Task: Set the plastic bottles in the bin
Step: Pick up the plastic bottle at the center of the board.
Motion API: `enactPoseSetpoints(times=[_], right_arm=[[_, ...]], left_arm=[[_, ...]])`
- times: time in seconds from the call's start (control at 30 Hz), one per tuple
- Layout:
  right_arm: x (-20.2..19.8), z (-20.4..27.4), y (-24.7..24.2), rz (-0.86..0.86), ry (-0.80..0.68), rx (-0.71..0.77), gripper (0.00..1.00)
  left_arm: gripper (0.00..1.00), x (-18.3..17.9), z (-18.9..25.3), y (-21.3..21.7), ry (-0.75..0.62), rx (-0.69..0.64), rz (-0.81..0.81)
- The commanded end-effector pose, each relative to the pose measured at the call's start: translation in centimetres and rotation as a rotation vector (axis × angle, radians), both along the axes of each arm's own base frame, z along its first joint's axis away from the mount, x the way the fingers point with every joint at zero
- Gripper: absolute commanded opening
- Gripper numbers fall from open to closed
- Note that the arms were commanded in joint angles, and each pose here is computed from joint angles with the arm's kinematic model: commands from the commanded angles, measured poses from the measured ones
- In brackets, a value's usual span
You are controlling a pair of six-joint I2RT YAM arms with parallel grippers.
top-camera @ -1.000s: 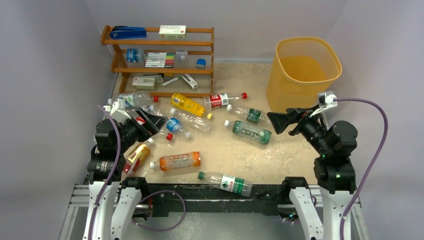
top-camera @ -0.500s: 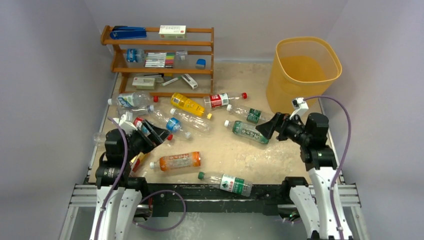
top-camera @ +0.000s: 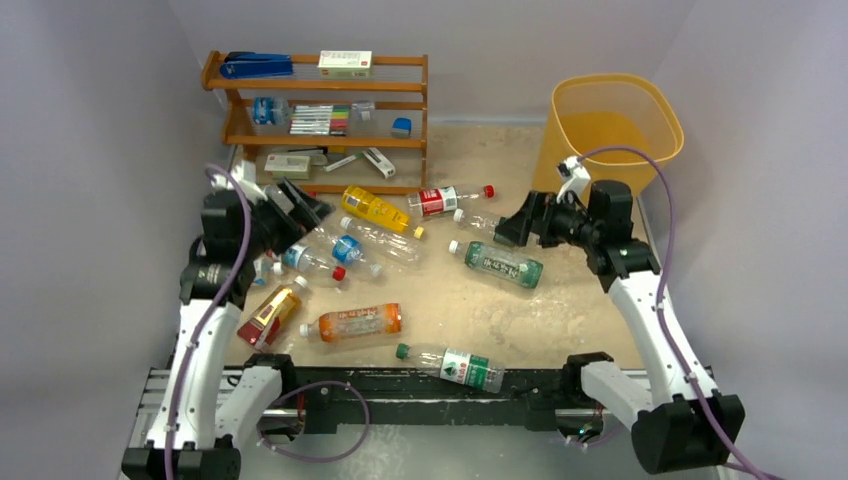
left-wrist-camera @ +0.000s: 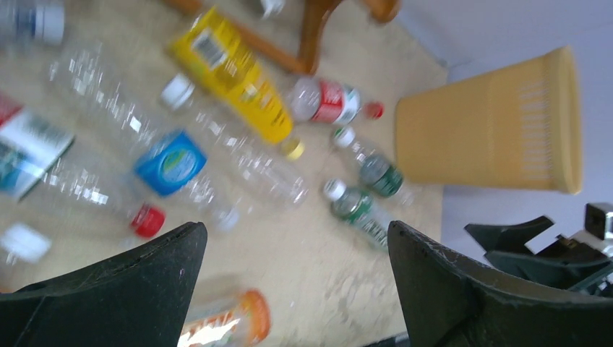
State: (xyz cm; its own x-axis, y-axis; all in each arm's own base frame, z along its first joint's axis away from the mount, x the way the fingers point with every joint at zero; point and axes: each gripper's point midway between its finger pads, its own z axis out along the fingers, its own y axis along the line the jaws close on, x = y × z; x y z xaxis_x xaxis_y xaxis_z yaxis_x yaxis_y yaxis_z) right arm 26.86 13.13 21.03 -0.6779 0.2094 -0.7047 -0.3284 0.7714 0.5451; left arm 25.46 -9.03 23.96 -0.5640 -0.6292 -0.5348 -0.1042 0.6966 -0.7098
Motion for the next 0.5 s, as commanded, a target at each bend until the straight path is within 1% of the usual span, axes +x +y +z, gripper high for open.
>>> enactPoseSetpoints(times=[0.0, 0.1, 0.17, 0.27, 0.33, 0.4, 0.47], right_arm=[[3.0, 7.2, 1.1, 0.041, -0.211, -0.013, 1.00], [4.2, 9.6, 2.3, 0.066, -0.253, -0.022, 1.00], [4.9, 10.8, 3.5, 0.082, -0.274, -0.028, 1.00], [5.8, 11.4, 4.9, 0.093, -0.282, -0.056, 1.00], [6.2, 10.9, 5.1, 0.083, -0.276, -0.087, 1.00], [6.3, 9.5, 4.8, 0.069, -0.260, -0.128, 1.00], [6.2, 7.1, 4.5, 0.062, -0.226, -0.175, 1.00]], left_arm=[[0.97, 4.8, 11.1, 0.9, -0.290, 0.032, 0.047], [0.97, 7.3, 15.0, 0.0, -0.348, 0.036, 0.039], [0.97, 8.5, 16.4, -2.3, -0.373, 0.070, 0.020], [0.97, 9.7, 16.2, -6.8, -0.365, 0.163, 0.002], [0.97, 9.9, 15.2, -9.2, -0.350, 0.182, -0.026], [0.97, 9.4, 14.1, -11.2, -0.350, 0.183, -0.047], [0.97, 8.5, 11.9, -13.3, -0.329, 0.211, -0.069]])
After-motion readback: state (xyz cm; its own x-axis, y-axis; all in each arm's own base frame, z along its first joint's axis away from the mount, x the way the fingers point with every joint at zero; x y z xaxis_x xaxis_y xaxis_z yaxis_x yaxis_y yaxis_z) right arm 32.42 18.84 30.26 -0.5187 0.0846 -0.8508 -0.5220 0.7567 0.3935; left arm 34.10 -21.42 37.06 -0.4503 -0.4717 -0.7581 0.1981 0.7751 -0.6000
